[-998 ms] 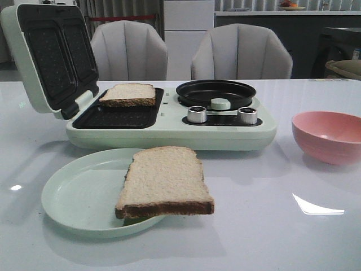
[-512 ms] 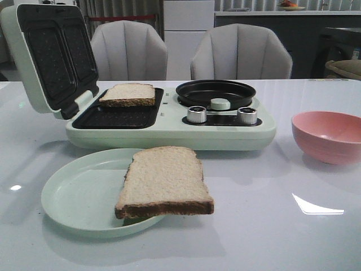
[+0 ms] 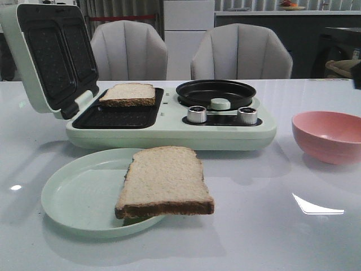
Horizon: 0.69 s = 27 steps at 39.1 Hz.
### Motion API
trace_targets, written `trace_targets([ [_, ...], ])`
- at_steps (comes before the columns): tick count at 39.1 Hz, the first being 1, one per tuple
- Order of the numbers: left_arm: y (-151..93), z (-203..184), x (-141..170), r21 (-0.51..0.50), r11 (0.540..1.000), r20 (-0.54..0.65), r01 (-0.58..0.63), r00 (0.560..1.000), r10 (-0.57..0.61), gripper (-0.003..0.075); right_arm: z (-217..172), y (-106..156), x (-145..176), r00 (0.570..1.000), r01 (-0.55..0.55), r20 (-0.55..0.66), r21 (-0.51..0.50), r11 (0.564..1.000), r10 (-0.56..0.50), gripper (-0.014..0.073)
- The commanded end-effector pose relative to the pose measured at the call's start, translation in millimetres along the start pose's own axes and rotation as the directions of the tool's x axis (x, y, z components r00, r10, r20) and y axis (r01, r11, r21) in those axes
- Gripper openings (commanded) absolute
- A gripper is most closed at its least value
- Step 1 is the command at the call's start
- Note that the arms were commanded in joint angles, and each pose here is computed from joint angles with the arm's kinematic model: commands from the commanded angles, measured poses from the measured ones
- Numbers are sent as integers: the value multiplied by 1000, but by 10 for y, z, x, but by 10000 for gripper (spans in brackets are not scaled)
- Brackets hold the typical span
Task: Make breakfast with bread and shrimp
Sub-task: 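Reach the right gripper to the remaining bread slice and grasp it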
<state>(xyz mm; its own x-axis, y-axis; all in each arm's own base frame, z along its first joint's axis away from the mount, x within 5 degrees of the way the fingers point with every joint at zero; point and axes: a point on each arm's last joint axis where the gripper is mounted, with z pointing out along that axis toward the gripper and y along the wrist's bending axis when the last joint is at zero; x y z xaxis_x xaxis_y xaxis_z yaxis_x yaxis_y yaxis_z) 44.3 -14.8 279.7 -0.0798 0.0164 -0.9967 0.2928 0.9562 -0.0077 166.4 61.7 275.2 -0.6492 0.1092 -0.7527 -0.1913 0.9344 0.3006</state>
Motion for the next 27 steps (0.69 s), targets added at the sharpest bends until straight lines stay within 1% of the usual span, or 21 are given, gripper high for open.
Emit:
trace_targets([
  [1, -3, -17, -150, 7, 1000, 93, 14, 996, -15, 618, 179, 116, -284, 996, -84, 15, -42, 996, 85, 507],
  [7, -3, -17, -150, 7, 1000, 93, 14, 996, -15, 618, 528, 173, -469, 987, -149, -75, -37, 988, 146, 507],
  [8, -3, -17, -150, 7, 1000, 93, 14, 996, -15, 618, 623, 194, -516, 981, -166, -108, -37, 985, 161, 507],
  [12, -3, -17, -150, 7, 1000, 93, 14, 996, -15, 618, 878, 217, -565, 963, -207, -185, -31, 978, 198, 507],
  [19, -3, -17, -150, 7, 1000, 93, 14, 996, -15, 618, 1289, 251, -579, 931, -267, -273, -56, 962, 243, 507],
  [22, -3, -17, -150, 7, 1000, 93, 14, 996, -15, 618, 1448, 281, -561, 918, -282, -316, -93, 955, 241, 507],
  [25, -3, -17, -150, 7, 1000, 93, 14, 996, -15, 618, 1635, 326, -512, 899, -298, -378, -154, 942, 223, 507],
  [27, -3, -17, -150, 7, 1000, 93, 14, 996, -15, 618, 1740, 353, -477, 895, -289, -405, -206, 935, 187, 507],
])
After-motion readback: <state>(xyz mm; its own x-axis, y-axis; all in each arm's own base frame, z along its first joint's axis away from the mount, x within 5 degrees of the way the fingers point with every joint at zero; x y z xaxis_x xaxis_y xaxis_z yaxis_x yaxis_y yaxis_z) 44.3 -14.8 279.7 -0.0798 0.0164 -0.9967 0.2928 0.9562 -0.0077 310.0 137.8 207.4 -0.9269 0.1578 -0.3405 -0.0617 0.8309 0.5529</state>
